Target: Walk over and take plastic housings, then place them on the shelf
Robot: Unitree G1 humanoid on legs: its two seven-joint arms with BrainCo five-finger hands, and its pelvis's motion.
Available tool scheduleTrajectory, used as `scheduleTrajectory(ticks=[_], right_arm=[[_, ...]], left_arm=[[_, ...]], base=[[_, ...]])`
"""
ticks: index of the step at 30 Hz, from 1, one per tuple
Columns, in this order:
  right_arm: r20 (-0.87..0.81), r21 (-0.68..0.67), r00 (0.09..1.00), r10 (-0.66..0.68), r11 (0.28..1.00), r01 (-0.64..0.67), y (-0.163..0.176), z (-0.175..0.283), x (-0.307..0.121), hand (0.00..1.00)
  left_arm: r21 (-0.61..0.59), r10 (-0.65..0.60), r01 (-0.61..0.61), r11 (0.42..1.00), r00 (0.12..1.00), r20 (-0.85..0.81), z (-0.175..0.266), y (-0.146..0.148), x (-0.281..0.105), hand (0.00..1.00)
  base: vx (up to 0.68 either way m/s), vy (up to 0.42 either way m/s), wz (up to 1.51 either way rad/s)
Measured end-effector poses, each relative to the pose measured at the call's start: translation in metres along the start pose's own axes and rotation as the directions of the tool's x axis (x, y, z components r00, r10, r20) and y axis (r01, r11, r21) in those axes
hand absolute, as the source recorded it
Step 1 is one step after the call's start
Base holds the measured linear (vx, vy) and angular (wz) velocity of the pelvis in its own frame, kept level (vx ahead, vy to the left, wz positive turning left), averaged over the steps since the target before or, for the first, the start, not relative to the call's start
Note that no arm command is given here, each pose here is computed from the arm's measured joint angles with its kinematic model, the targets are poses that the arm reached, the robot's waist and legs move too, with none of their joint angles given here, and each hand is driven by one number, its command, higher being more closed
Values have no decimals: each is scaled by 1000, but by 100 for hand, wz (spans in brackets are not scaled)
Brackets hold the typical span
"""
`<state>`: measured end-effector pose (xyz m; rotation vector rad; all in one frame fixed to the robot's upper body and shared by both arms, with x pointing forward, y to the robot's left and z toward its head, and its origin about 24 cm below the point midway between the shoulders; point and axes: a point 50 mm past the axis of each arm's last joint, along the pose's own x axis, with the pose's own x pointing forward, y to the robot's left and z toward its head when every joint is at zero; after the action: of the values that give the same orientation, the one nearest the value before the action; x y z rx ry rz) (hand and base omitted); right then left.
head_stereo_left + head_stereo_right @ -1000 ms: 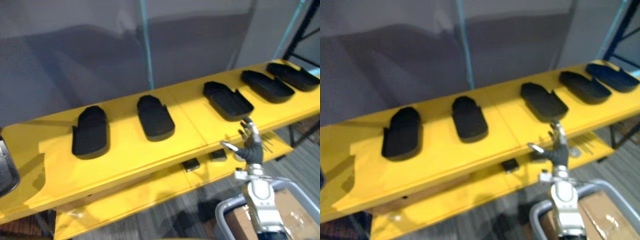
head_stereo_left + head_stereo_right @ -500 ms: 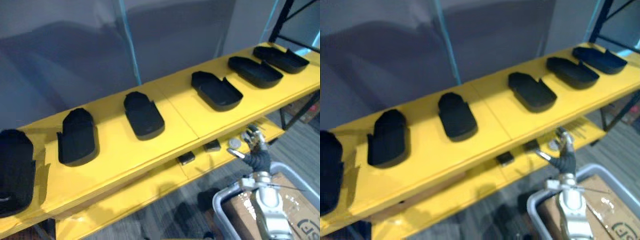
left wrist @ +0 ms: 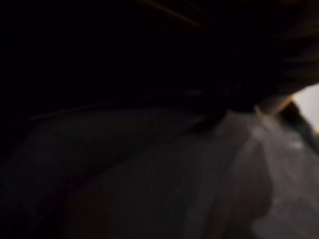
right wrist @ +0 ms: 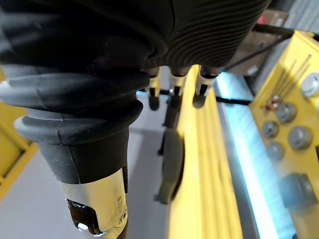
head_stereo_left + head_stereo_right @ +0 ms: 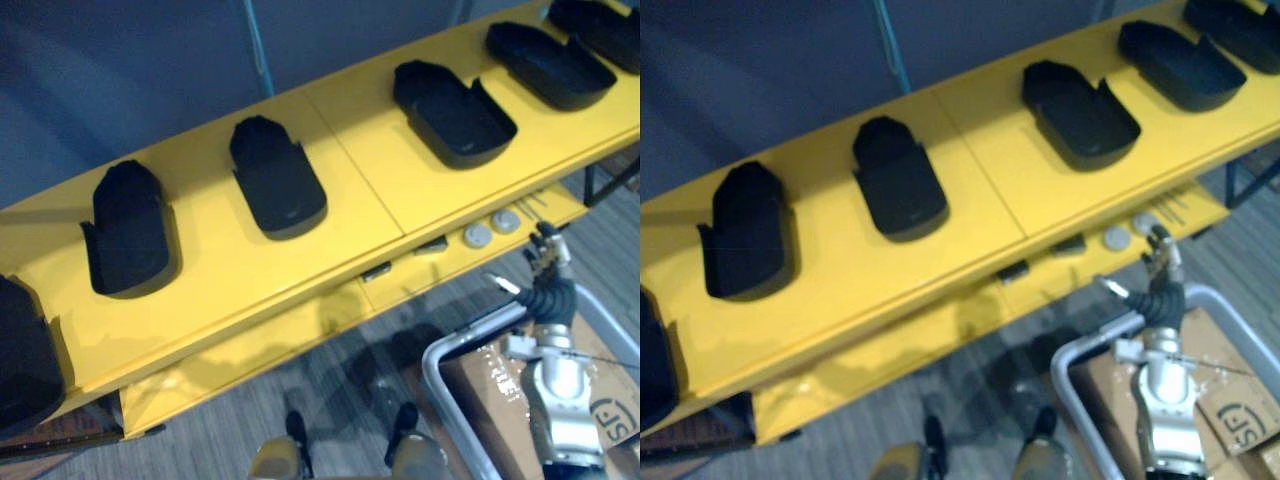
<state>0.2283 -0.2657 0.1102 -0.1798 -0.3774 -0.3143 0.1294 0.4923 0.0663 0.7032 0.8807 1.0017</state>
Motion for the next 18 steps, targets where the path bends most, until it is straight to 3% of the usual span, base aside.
scheduleTrajectory(ticks=[1, 6, 18], right_arm=[[8, -3, 1000, 0, 1000, 0, -1, 2, 2, 0], [53, -16, 998, 16, 1000, -15, -3, 12, 12, 0], [72, -23, 997, 7, 1000, -5, -10, 19, 9, 0]], left_arm=[[-10, -1, 1, 1000, 1000, 1, 1, -2, 0, 0], [-108, 16, -16, 994, 1000, 1, 4, -16, -5, 0], [-241, 230, -212, 947, 972, 49, 47, -1, -17, 0]], base=[[-38, -18, -3], [-25, -11, -5], [-5, 0, -1]])
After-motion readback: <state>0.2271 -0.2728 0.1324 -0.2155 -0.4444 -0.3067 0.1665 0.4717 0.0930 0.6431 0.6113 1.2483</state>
